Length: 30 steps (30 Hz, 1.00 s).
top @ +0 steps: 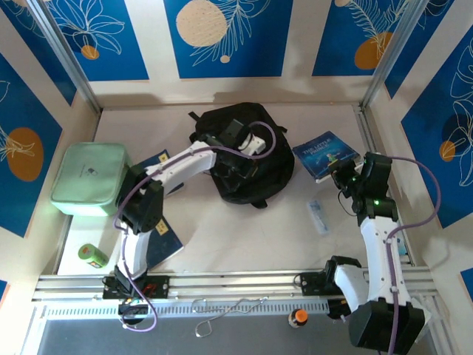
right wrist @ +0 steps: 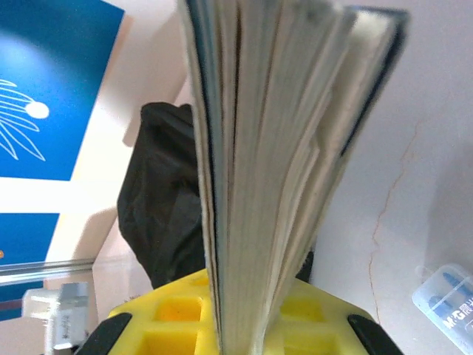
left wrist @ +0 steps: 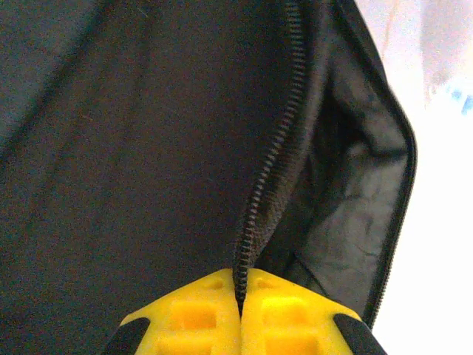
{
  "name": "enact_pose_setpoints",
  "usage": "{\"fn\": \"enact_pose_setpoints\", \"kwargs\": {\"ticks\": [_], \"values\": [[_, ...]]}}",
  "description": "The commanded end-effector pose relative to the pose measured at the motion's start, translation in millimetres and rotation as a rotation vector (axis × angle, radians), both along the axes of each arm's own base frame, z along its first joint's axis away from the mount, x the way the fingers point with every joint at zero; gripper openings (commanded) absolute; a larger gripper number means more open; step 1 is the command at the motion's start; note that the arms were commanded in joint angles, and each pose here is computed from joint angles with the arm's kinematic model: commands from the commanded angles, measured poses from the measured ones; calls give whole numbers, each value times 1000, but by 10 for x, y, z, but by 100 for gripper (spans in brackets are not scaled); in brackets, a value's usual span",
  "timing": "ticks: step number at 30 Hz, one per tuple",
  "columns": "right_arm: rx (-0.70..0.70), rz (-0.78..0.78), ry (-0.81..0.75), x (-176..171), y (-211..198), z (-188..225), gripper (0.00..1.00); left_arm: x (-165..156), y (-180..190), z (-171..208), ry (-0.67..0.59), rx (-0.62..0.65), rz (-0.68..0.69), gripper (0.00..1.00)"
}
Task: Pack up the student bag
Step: Open the student bag at the top-center of the table.
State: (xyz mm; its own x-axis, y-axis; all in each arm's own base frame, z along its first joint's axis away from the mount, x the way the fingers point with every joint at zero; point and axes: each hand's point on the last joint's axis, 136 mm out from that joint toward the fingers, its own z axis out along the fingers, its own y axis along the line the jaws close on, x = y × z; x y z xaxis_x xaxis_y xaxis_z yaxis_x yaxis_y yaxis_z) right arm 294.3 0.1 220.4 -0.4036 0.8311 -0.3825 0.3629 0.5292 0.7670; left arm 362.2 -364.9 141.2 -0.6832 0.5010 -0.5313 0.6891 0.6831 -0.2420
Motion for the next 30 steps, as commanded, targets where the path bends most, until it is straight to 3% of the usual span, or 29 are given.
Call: {"fn": "enact_pose_setpoints", "kwargs": {"ticks": [1,6,15,25,30], "values": [[-19,8,-76,-32,2,248,6,226,134,570,-122,-106,113,0],[1,32,-36,-115,88,124,6,345,161,983,-245,-197,151,0],[83,195,19,-164,783,-85,6,396,13,1672,-422,-372,97,0],[151,267,47,28,1336,-177,6,287,-151,1884,-462,-463,20,0],[209,294,-16,203,1520,-90,6,276,-178,1977,-472,-496,20,0]]}}
